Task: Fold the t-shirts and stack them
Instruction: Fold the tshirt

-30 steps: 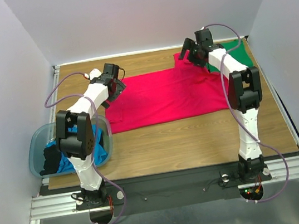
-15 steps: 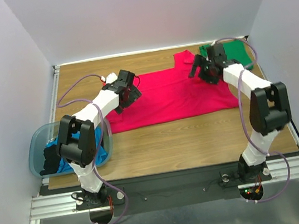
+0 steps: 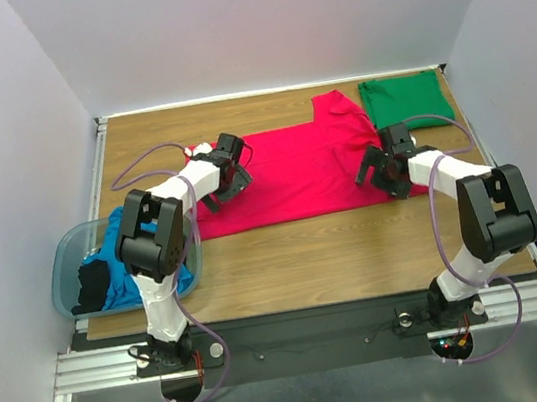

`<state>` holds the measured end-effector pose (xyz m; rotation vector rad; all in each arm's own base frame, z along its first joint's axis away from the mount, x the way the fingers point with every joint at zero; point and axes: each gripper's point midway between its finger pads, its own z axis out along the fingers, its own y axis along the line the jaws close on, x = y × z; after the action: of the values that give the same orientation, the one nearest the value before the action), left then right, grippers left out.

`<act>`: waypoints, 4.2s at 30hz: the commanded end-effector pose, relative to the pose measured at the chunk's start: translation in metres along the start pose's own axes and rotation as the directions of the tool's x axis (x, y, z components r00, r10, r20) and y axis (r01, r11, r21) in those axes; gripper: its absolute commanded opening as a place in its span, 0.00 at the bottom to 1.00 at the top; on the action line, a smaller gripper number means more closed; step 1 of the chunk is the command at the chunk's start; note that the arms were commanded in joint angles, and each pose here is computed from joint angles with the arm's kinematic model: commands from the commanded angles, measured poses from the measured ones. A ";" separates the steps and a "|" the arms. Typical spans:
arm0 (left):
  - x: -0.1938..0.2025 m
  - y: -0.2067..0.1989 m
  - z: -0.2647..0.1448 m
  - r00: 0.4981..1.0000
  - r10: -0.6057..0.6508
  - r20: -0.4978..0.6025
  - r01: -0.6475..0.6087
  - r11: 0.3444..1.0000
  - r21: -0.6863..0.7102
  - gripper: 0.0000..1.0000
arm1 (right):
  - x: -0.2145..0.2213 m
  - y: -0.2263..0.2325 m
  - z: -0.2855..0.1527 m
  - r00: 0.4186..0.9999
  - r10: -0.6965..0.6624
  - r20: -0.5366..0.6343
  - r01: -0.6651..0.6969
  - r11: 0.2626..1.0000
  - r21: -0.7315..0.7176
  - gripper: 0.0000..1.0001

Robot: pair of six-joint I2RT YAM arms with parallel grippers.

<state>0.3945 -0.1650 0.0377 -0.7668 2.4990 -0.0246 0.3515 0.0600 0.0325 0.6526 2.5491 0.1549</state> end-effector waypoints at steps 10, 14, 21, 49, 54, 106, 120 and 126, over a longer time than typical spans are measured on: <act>-0.076 0.042 0.005 0.983 -0.080 0.168 0.107 0.981 -0.163 0.98 | 0.009 -0.034 -0.003 0.999 0.046 0.019 -0.047 0.995 0.089 1.00; -0.110 0.042 0.006 0.974 -0.093 0.208 0.131 0.976 -0.175 0.99 | 0.010 -0.035 -0.006 0.999 0.045 0.023 -0.047 0.995 0.084 1.00; -0.123 0.019 -0.028 0.973 -0.100 0.209 0.111 0.993 -0.039 0.98 | 0.007 -0.027 -0.010 0.999 0.037 0.021 -0.038 0.998 0.049 1.00; -0.029 0.028 0.007 0.998 0.027 0.063 -0.018 0.991 -0.132 0.98 | 0.021 -0.041 -0.005 1.000 0.029 -0.002 -0.029 0.995 0.093 1.00; -0.079 0.021 -0.003 0.988 -0.061 0.143 0.073 0.994 -0.078 0.98 | 0.018 -0.040 -0.010 1.000 0.028 0.012 -0.029 0.996 0.081 1.00; 0.208 0.102 -0.067 0.950 0.091 -0.298 -0.086 0.996 0.032 0.98 | 0.077 -0.094 -0.085 0.903 0.395 0.168 -0.409 0.911 0.056 1.00; 0.121 0.100 -0.132 1.000 -0.014 0.019 0.014 1.000 0.022 0.98 | -0.012 -0.051 -0.127 0.936 0.222 0.275 -0.232 0.973 0.004 1.00; 0.085 0.067 -0.143 0.996 -0.036 0.085 0.027 0.994 0.107 0.98 | -0.026 -0.012 -0.095 0.974 0.116 0.196 -0.101 0.991 -0.084 1.00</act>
<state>0.2056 -0.1862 0.0837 -0.7548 2.4928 -0.1656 0.2844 0.0210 0.1106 0.9062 2.3127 0.0949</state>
